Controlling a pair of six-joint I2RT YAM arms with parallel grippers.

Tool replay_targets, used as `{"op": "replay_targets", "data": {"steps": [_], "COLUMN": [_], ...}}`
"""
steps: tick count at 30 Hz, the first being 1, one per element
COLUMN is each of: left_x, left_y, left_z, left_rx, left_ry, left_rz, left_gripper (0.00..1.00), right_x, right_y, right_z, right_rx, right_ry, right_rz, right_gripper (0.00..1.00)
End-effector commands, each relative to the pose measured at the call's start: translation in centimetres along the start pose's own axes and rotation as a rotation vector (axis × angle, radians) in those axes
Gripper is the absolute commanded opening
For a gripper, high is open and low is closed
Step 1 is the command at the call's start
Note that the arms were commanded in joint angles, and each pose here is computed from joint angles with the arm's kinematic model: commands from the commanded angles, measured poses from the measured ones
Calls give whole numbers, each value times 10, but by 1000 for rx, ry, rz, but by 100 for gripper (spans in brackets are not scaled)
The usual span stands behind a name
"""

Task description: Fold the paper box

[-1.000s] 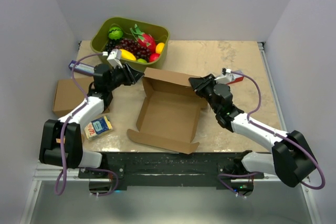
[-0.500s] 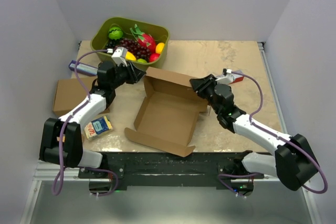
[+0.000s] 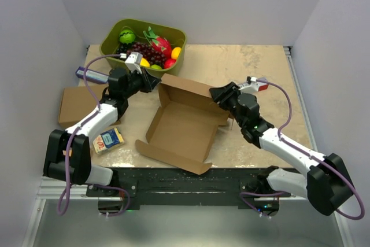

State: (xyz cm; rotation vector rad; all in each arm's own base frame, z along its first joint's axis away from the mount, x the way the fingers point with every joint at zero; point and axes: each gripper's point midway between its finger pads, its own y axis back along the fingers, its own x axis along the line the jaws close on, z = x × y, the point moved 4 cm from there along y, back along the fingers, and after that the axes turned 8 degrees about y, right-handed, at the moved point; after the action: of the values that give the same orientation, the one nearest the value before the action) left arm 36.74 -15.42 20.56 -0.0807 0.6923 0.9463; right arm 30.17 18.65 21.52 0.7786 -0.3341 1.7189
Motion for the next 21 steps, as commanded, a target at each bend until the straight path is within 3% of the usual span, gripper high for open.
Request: {"op": "replay_targets", "data": {"steps": [1, 17, 21], "left_x": [48, 59, 57], "left_y": [20, 32, 32], "left_z": [-87, -122, -117], "left_rx": [286, 393, 374], "left_ry": [73, 68, 53], "left_rz": [201, 264, 266], "left_gripper": [9, 7, 7], "right_x": [3, 1, 1], "right_y": [3, 8, 9], "right_z": [13, 9, 9], "right_rx": [-45, -32, -35], "right_ry": [7, -10, -10], "right_rz": [-5, 3, 8], "right_gripper": [54, 50, 43]}}
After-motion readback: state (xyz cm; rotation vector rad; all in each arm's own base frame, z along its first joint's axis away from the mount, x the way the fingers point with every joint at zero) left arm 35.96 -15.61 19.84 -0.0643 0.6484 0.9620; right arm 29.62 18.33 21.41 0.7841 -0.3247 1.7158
